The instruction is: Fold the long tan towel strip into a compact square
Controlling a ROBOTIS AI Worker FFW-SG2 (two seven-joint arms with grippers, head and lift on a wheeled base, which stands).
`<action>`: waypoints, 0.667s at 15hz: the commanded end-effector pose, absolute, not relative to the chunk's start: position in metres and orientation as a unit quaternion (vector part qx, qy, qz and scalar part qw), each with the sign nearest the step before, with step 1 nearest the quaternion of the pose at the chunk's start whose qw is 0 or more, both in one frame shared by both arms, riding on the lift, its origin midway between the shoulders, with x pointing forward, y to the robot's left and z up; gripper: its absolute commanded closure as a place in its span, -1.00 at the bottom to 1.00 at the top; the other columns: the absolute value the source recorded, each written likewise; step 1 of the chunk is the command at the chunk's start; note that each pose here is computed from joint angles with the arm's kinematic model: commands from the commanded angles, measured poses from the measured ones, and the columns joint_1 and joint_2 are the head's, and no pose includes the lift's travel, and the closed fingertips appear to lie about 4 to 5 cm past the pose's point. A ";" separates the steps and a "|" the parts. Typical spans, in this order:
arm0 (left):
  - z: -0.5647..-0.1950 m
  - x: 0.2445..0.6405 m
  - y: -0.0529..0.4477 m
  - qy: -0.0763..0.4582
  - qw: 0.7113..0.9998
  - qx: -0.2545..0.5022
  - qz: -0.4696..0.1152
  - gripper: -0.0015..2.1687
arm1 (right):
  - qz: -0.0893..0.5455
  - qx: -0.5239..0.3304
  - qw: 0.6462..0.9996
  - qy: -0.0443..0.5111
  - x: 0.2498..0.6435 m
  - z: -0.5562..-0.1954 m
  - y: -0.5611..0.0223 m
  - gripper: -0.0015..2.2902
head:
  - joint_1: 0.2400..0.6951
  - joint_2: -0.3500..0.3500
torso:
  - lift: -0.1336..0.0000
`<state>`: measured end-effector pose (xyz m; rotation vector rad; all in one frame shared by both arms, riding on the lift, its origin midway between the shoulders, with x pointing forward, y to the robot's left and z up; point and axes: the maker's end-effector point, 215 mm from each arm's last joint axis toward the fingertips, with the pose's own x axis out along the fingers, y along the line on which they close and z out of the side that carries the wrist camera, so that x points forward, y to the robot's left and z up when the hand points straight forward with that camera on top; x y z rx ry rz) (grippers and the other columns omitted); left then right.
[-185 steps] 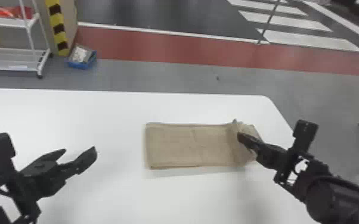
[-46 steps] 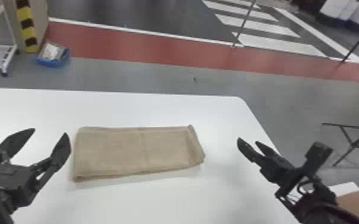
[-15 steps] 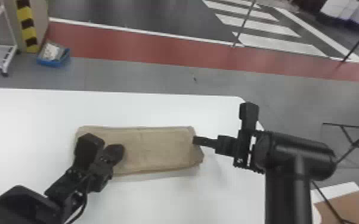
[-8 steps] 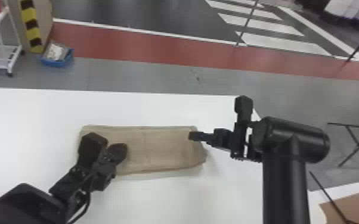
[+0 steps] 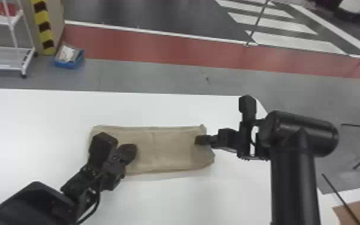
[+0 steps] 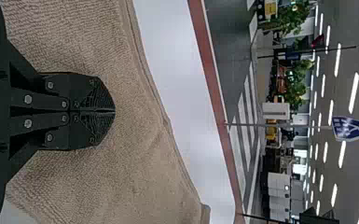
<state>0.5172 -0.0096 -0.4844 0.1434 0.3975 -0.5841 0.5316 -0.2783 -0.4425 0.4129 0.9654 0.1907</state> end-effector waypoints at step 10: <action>-0.502 0.509 -0.011 0.216 0.929 0.075 -0.291 0.98 | 0.163 0.245 0.861 0.414 0.515 -0.385 -0.243 -0.10 | 1.00 -0.78 | -0.85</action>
